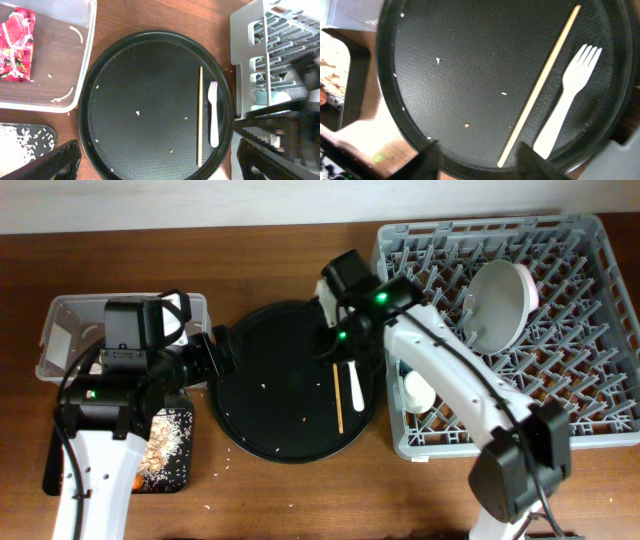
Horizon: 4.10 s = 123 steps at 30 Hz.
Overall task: Sort waste into correct bins and load items into the dishwasher rack
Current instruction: 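Grasp the white fork on the round tray with the right gripper, then insert the white fork upright into the rack with right gripper, then grasp the wooden chopstick on the round tray with the right gripper, then insert the chopstick upright into the rack with right gripper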
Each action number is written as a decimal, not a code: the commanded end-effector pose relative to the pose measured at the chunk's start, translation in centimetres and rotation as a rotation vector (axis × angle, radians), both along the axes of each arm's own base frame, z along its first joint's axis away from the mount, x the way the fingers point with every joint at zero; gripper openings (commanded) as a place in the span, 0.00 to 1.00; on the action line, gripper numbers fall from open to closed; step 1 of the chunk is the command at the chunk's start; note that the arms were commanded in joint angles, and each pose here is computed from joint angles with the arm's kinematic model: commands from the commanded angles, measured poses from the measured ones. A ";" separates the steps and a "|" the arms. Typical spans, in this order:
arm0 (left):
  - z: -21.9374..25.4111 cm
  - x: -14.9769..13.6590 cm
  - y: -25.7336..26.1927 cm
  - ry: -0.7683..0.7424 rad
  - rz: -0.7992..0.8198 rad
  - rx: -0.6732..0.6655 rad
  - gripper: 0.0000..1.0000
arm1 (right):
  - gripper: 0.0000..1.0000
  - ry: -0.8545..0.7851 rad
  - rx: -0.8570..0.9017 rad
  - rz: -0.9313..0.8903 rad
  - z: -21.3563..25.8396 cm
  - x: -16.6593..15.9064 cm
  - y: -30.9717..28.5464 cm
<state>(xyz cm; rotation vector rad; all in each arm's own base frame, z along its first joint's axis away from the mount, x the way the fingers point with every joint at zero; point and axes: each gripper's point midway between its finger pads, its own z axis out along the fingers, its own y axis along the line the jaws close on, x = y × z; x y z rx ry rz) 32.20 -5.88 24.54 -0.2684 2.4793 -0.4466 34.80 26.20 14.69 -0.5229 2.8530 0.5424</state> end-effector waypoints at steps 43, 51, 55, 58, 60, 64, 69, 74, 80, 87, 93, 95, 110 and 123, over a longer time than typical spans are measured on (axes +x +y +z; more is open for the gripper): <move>1.0 0.1 0.1 -0.029 -0.005 -0.002 0.99 | 0.04 0.056 -0.391 -0.296 -9.4 5.0 -4.9; 1.0 0.1 0.1 -0.029 -0.006 -0.002 0.99 | 0.04 -0.035 -0.340 -0.282 3.9 8.7 -11.4; 1.0 0.1 0.1 -0.029 -0.006 -0.002 0.99 | 0.04 0.011 -0.382 -0.385 4.5 9.8 -22.2; 1.0 0.1 0.1 -0.029 -0.006 -0.002 0.99 | 0.04 0.029 -0.405 -0.405 3.7 10.0 -28.6; 1.0 0.1 0.1 -0.029 -0.005 -0.002 0.99 | 0.04 0.020 -0.404 -0.407 2.1 10.8 -29.9; 1.0 0.1 0.1 -0.029 -0.006 -0.002 0.99 | 0.05 0.024 -0.360 -0.328 -1.2 11.6 -28.3; 1.0 0.1 0.1 -0.029 -0.005 -0.002 0.99 | 0.04 0.073 -0.260 -0.293 -4.4 11.1 -26.5; 1.0 0.1 0.1 -0.029 -0.006 -0.002 0.99 | 0.44 0.065 -0.259 -0.295 -4.6 11.3 -26.5; 1.0 0.1 0.1 -0.029 -0.006 -0.002 0.99 | 0.48 0.001 -0.250 -0.302 0.6 12.0 -25.2; 1.0 0.1 0.1 -0.029 -0.006 -0.002 0.99 | 0.42 0.138 -0.246 -0.242 2.6 5.6 -10.1; 1.0 0.1 0.1 -0.029 -0.005 -0.002 0.99 | 0.41 0.171 -0.312 -0.281 0.1 1.8 -3.0; 1.0 0.1 0.1 -0.029 -0.006 -0.002 0.99 | 0.41 0.208 -0.340 -0.293 -3.6 1.0 -2.4; 1.0 0.1 0.1 -0.029 -0.005 -0.002 0.99 | 0.04 0.256 -0.316 -0.384 -16.4 -0.8 -2.9; 1.0 0.1 0.1 -0.029 -0.006 -0.002 0.99 | 0.04 -0.006 -0.260 -0.296 3.9 9.8 -19.0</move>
